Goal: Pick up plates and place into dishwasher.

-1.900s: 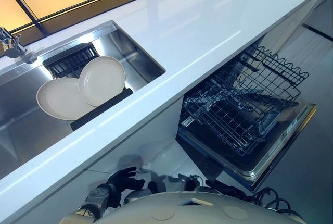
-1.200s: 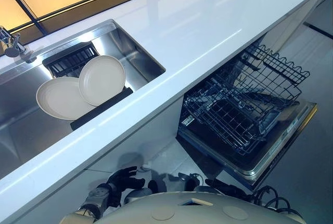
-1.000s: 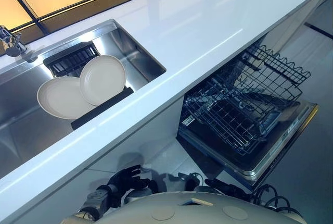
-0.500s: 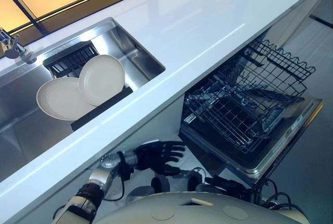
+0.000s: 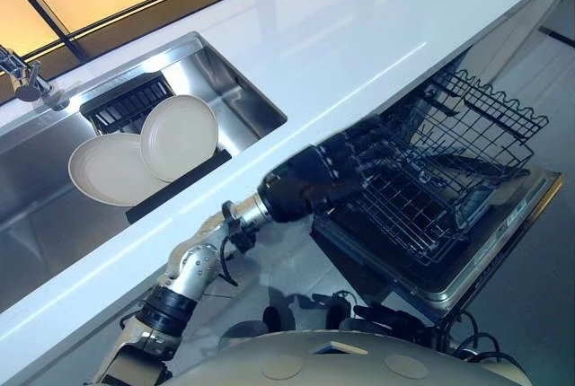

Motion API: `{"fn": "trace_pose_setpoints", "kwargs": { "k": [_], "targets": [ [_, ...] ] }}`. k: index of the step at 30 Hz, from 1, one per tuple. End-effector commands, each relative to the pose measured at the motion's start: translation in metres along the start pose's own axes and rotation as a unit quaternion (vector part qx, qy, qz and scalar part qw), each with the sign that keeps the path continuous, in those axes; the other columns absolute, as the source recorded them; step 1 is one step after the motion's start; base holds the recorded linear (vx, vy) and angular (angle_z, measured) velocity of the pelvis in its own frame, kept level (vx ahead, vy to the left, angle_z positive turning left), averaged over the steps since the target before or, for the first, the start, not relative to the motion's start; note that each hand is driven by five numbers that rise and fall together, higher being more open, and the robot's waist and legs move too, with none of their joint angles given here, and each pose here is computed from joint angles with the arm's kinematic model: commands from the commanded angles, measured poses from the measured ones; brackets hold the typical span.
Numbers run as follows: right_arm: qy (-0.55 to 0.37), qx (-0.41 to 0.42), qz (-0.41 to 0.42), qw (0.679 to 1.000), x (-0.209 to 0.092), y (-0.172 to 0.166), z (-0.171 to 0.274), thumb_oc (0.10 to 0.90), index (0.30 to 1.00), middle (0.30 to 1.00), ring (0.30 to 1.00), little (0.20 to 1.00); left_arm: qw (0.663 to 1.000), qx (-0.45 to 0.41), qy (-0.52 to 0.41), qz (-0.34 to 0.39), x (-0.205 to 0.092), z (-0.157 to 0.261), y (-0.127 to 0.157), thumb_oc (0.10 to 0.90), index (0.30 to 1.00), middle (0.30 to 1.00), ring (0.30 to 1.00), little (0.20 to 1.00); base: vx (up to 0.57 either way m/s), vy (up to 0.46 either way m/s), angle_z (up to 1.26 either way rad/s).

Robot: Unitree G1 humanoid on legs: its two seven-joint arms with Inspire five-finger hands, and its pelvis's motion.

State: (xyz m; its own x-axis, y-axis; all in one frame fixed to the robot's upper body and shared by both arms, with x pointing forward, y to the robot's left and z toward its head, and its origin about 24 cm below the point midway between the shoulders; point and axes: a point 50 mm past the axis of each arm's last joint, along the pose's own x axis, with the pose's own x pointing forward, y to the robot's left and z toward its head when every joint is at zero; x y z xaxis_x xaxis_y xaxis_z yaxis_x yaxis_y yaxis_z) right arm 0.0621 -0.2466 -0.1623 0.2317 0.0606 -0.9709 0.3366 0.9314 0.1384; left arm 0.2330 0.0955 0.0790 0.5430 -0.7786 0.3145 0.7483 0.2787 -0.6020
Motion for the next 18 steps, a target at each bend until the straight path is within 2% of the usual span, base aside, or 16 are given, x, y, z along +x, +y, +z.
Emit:
{"fn": "trace_pose_setpoints", "kwargs": {
  "k": [1, 4, 8, 10, 11, 16, 18],
  "targets": [
    [0.036, 0.009, -0.001, 0.999, 0.001, 0.002, -0.019, 0.8, 0.9, 0.9, 0.9, 0.9, 0.98, 0.097, -0.16, -0.074, 0.026, 0.065, -0.035, 0.8, 0.9, 0.9, 0.9, 0.9, 0.0, 0.006, 0.05],
    [0.036, 0.005, -0.004, 0.999, 0.001, 0.001, -0.02, 0.8, 0.9, 0.9, 0.9, 0.9, 0.96, 0.211, -0.185, -0.02, 0.021, 0.092, -0.037, 0.8, 0.9, 0.9, 0.9, 0.9, 0.0, 0.021, 0.06],
    [0.037, -0.008, -0.01, 0.999, -0.001, -0.003, -0.022, 0.8, 0.9, 0.9, 0.9, 0.9, 0.884, 0.392, -0.22, 0.127, 0.012, 0.135, -0.03, 0.8, 0.9, 0.9, 0.9, 0.9, 0.0, 0.034, 0.03],
    [0.036, -0.009, -0.01, 0.999, -0.001, -0.004, -0.021, 0.8, 0.9, 0.9, 0.9, 0.9, 0.861, 0.416, -0.232, 0.179, 0.007, 0.151, -0.025, 0.8, 0.9, 0.9, 0.9, 0.9, 0.01, 0.021, 0.06],
    [0.036, -0.009, -0.01, 0.999, -0.001, -0.004, -0.02, 0.8, 0.9, 0.9, 0.9, 0.9, 0.841, 0.44, -0.236, 0.208, 0.005, 0.158, -0.022, 0.8, 0.9, 0.9, 0.9, 0.9, 0.0, 0.0, 0.0],
    [0.041, -0.009, -0.016, 0.999, -0.002, -0.007, -0.019, 0.8, 0.9, 0.9, 0.9, 0.9, 0.7, 0.575, -0.243, 0.348, -0.026, 0.212, -0.009, 0.8, 0.9, 0.9, 0.9, 0.9, 0.01, 0.023, 0.0],
    [0.043, -0.008, -0.019, 0.999, -0.003, -0.009, -0.019, 0.8, 0.9, 0.9, 0.9, 0.9, 0.67, 0.596, -0.229, 0.379, -0.035, 0.225, -0.005, 0.8, 0.9, 0.9, 0.9, 0.9, 0.03, 0.045, 0.0]
  ]
}}
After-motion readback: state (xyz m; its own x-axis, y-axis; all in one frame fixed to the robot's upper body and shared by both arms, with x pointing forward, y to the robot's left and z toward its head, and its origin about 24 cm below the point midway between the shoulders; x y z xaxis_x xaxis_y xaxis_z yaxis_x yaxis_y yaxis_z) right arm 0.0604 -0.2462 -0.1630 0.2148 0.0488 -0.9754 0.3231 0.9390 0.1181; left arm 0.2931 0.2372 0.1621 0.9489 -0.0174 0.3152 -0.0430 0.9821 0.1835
